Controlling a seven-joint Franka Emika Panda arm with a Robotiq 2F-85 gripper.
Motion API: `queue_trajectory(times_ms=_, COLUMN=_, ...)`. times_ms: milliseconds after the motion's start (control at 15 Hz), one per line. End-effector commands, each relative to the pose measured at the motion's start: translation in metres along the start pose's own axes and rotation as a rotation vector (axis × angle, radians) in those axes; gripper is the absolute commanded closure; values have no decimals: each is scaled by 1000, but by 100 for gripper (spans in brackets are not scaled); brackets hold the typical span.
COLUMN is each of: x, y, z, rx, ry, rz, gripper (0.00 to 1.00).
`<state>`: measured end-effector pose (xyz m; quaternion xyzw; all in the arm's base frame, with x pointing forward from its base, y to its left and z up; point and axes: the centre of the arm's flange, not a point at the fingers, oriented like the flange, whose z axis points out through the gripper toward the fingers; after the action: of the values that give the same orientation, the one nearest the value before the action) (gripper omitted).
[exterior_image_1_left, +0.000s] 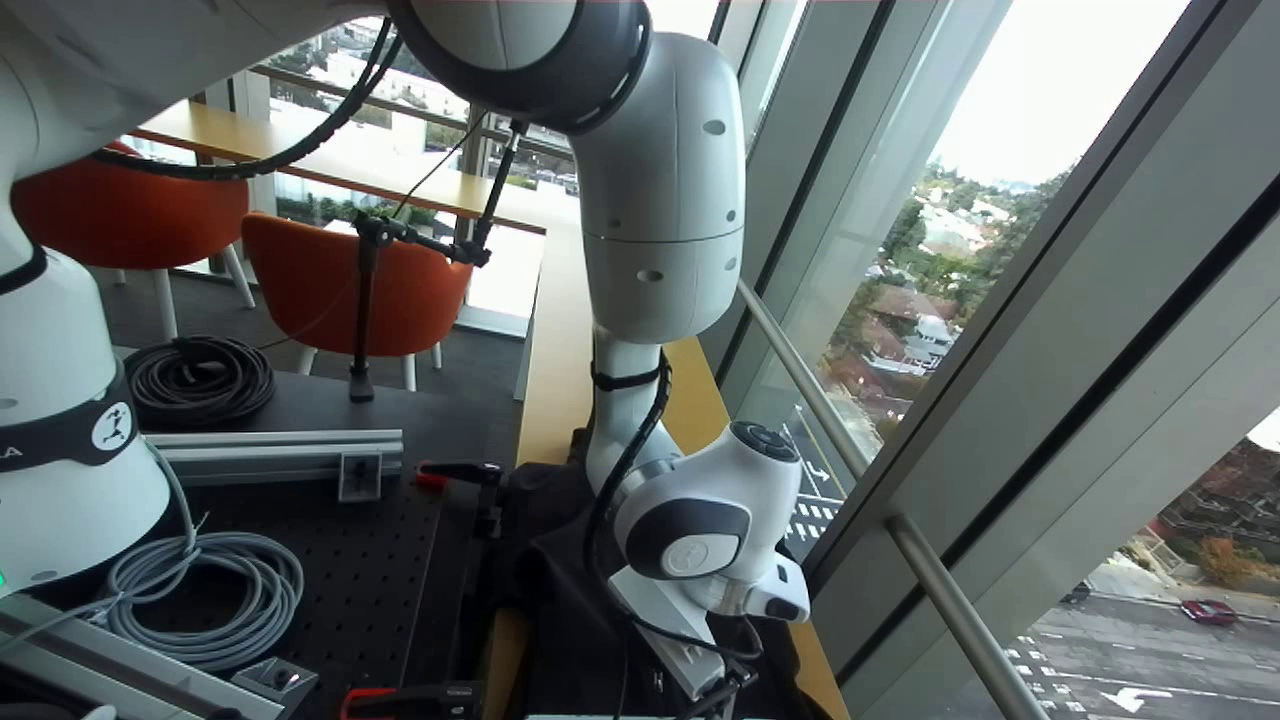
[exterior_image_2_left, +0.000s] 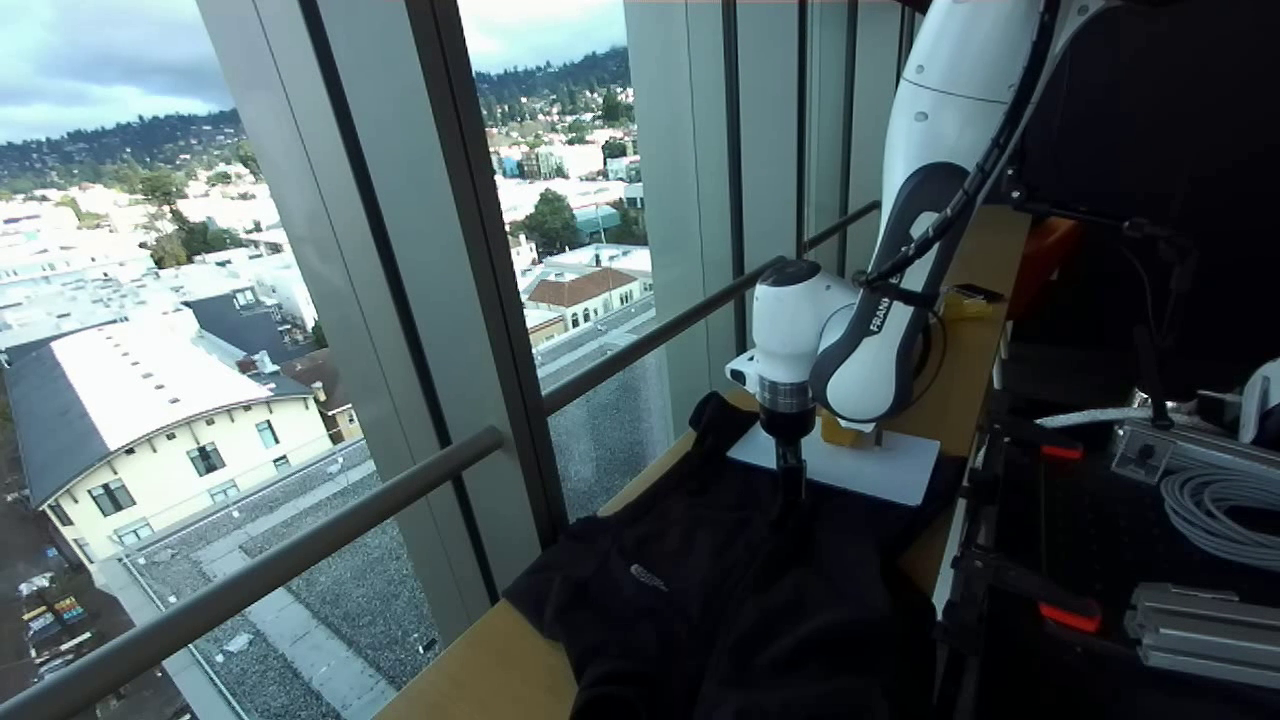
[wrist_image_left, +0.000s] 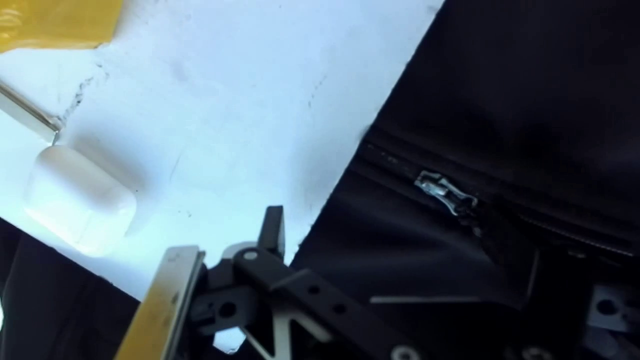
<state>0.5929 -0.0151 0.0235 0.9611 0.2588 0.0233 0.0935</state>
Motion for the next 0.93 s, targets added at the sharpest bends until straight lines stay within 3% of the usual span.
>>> queue_trajectory(times_ms=0, x=-12, y=2, z=-5, rx=-35, ry=-1, rz=-2, gripper=0)
queue_trajectory(times_ms=400, x=-17, y=9, z=-5, rx=-49, ry=-12, rz=-1, gripper=0)
queue_trajectory(times_ms=867, x=20, y=-13, z=-16, rx=-56, ry=35, rz=-73, gripper=0)
